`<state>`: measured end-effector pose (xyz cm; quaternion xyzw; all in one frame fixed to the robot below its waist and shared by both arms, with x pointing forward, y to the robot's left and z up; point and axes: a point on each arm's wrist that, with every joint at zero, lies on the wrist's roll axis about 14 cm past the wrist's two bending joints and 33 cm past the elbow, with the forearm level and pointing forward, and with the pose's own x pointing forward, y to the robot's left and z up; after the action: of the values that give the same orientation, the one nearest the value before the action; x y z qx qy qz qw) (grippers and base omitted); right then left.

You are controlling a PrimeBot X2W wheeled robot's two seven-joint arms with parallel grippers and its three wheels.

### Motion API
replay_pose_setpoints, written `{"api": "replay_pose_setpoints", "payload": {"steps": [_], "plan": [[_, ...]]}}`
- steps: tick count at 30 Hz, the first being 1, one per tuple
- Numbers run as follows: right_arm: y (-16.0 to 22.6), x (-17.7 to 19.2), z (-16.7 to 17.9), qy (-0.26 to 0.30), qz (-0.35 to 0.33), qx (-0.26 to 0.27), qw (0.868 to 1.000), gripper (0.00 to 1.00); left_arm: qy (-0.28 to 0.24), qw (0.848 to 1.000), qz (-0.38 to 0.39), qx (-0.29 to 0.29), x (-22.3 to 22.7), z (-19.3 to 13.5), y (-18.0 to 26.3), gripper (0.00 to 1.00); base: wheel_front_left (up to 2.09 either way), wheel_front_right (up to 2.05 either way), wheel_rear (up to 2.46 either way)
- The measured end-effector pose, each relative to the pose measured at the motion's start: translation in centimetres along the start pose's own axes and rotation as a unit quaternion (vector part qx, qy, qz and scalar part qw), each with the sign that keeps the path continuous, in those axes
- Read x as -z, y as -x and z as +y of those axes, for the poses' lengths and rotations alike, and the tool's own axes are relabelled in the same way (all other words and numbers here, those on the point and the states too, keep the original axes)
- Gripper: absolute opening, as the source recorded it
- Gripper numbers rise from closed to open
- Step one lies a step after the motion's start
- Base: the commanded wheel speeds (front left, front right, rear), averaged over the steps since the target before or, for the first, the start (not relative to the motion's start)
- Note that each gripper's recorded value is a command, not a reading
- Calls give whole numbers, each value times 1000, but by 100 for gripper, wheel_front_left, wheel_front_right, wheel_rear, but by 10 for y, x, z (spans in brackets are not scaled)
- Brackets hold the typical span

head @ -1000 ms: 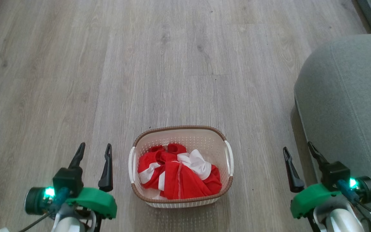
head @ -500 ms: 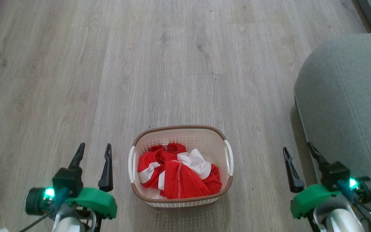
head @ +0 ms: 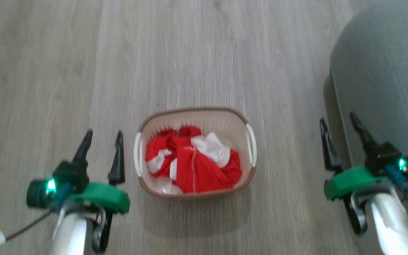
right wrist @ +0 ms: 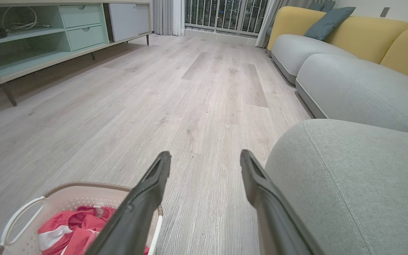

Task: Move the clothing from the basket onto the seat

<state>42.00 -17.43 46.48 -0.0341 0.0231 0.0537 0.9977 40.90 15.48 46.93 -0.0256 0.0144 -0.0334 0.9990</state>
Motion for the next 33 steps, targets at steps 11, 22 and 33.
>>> {"api": "replay_pose_setpoints", "payload": {"steps": [11,22,33], "plan": [[-74,12,-21,4,-17,21,1000,100,4,998,29,51,44,-23,-81,100,0,0,0],[-102,73,-32,-7,30,27,999,100,-69,954,211,204,200,-94,-116,100,0,0,0],[-95,84,-44,-18,44,36,998,100,-174,858,382,297,293,-130,-114,100,0,0,0]]}}
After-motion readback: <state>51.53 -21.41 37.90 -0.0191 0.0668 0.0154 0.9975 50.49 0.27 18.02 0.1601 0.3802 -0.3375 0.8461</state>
